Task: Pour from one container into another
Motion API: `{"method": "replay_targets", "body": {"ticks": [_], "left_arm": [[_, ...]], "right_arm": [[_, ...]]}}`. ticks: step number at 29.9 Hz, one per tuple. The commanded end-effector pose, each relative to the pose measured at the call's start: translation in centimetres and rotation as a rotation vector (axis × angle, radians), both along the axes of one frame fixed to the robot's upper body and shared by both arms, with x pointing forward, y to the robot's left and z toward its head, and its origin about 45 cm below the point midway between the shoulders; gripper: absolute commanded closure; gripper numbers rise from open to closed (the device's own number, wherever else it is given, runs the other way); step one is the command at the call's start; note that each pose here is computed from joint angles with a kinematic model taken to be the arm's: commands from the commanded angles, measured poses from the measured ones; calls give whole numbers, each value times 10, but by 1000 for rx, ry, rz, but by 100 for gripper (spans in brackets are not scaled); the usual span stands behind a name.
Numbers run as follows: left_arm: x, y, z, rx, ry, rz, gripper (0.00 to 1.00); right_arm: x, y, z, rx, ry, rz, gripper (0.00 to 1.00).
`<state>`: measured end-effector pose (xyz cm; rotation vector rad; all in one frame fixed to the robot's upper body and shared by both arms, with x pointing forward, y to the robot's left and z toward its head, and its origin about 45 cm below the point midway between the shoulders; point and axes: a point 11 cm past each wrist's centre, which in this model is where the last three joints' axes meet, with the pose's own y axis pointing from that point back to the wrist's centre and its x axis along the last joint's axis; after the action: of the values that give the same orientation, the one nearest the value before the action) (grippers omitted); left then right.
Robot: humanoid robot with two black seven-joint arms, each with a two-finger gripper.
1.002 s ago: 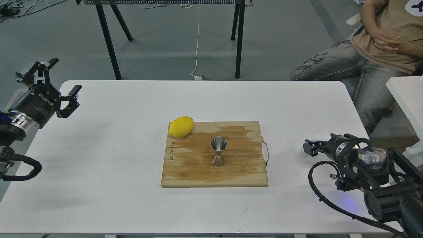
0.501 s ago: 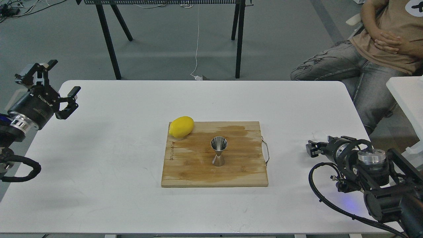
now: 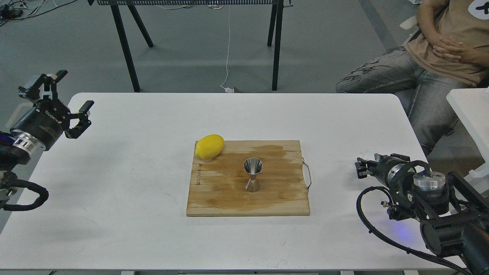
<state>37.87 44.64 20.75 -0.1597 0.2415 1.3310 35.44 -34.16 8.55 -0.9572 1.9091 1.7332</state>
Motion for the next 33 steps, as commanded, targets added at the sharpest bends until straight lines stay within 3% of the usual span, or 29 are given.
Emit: {"method": "replay_targets", "body": {"ticks": [1,9,15,25,33], "left_arm": [[0,-1,0,-1,0,-1,1],[0,3,-1,4,3,8,1],[0,1,-2,0,3,6,1],[1,-4,-6,-11,6,0,1],[1,-4,-6,-11,6,0,1]], "right_arm": [[0,0,0,-2,-1,1,56],[2,5,6,-2,-29,22,56],[14,30,38,-12,-137,109,56],[27,107,113,-189,-459,412,56],[17,171,130,-292,-650,649,57]]}}
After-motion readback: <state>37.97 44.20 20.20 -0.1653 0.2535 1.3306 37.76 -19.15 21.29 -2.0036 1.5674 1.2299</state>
